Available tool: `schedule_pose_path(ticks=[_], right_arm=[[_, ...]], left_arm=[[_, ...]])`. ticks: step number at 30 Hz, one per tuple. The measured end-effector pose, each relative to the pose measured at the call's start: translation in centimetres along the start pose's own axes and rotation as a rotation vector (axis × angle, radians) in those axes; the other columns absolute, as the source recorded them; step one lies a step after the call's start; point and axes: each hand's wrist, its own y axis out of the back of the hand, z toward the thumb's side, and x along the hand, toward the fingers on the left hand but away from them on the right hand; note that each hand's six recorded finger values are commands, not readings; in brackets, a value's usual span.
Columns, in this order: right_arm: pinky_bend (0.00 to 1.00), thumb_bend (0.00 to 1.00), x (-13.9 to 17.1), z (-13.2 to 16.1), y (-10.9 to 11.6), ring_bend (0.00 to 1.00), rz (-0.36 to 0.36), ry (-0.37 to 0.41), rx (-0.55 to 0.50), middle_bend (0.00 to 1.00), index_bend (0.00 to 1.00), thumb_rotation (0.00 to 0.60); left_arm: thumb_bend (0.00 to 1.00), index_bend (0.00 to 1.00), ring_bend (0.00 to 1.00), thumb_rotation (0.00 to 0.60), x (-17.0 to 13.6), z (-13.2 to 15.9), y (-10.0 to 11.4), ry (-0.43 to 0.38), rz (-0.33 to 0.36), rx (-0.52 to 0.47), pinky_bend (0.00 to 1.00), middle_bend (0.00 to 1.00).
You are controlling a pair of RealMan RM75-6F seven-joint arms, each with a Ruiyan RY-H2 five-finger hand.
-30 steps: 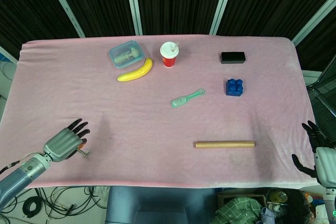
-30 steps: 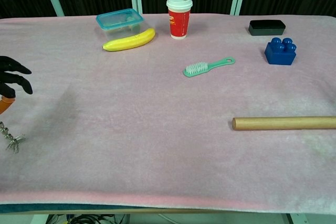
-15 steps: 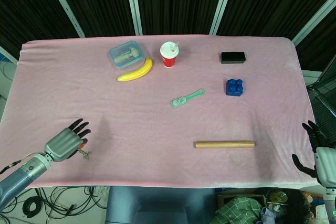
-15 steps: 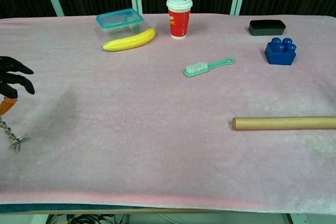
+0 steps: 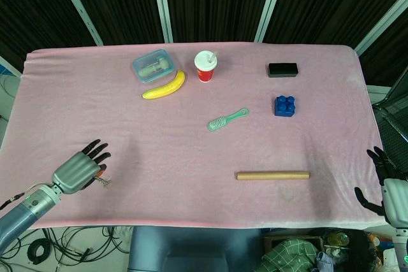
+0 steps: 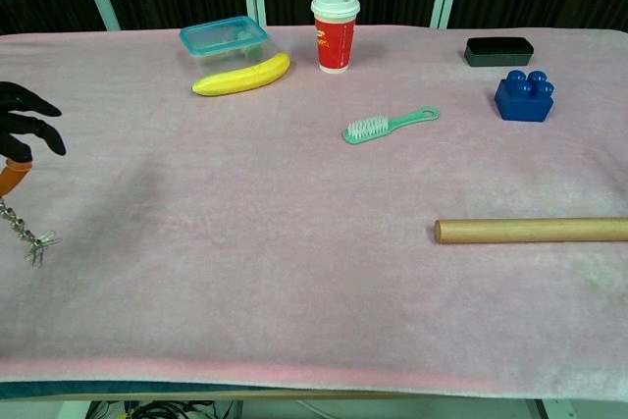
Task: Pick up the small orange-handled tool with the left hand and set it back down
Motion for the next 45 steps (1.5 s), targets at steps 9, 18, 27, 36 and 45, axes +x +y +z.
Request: schedule_pose_path(ticks=[9,18,27,36,45], right_arm=[[0.23,0.27,0.0,0.0,0.0,0.15,0.0,0.0,0.001,0.0,0.0,0.6],[0.23,0.27,0.0,0.0,0.0,0.15,0.0,-0.002,-0.001,0.0,0.0,0.6],[0.23,0.27,0.0,0.0,0.0,0.15,0.001,-0.003,0.001,0.0,0.0,0.6],[0.23,0.27,0.0,-0.1,0.0,0.15,0.001,-0.004,0.0,0.0,0.0,0.6],[0.23,0.27,0.0,-0.1,0.0,0.15,0.001,-0.004,-0.001,0.0,0.0,0.6]], left_arm=[[0.42,0.58,0.0,0.6,1.7,-0.1,2.0,0.01,0.076,-0.066,0.0,0.2],[0.42,0.58,0.0,0.6,4.3,0.1,2.9,0.019,0.144,-0.218,0.0,0.2],[0.42,0.57,0.0,0.6,7.2,0.3,3.2,0.022,0.222,-0.38,0.0,0.2],[0.42,0.58,0.0,0.6,10.6,1.4,3.1,0.003,0.283,-0.523,0.0,0.2],[0.42,0.57,0.0,0.6,13.1,2.4,2.2,-0.012,0.291,-0.57,0.0,0.21]])
